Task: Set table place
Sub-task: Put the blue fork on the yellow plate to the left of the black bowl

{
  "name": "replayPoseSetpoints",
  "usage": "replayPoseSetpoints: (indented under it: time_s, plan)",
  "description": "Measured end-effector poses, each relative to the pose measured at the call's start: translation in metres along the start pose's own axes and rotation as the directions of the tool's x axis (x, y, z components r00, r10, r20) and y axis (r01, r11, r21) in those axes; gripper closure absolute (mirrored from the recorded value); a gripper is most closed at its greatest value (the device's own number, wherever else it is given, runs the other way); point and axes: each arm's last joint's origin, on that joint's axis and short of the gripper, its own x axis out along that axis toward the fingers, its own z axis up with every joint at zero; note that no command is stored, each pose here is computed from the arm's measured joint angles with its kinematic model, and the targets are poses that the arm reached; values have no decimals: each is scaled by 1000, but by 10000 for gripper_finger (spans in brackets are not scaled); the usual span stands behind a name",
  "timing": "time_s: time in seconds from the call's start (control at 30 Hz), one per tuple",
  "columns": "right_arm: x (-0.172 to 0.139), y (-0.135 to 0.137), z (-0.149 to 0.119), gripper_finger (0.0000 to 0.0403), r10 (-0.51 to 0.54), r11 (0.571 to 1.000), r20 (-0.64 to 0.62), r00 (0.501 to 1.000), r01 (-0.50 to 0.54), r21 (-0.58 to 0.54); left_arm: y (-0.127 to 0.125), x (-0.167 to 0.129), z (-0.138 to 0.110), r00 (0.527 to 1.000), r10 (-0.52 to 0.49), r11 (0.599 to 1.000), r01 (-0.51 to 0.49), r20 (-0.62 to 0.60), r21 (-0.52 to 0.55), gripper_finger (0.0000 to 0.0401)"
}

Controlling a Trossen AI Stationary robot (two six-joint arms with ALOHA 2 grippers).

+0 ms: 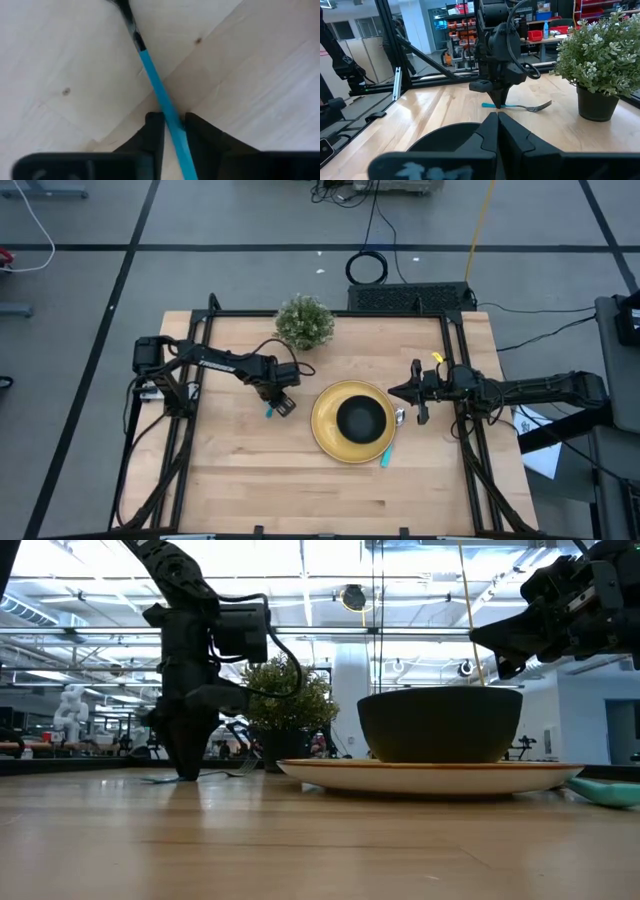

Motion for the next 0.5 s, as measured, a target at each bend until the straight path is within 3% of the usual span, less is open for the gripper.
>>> replayPoseSetpoints:
  time_s: [0.17, 0.5]
  plan:
    - [0, 0, 0, 403, 0, 1000, -1, 1000, 0, 10, -1, 0, 1, 1000, -6, 1000, 6, 4, 24, 384]
    - [0, 0, 0, 403, 0, 1000, -1, 1000, 0, 7, -4, -5, -1, 995, 54, 997, -58, 84, 53, 390]
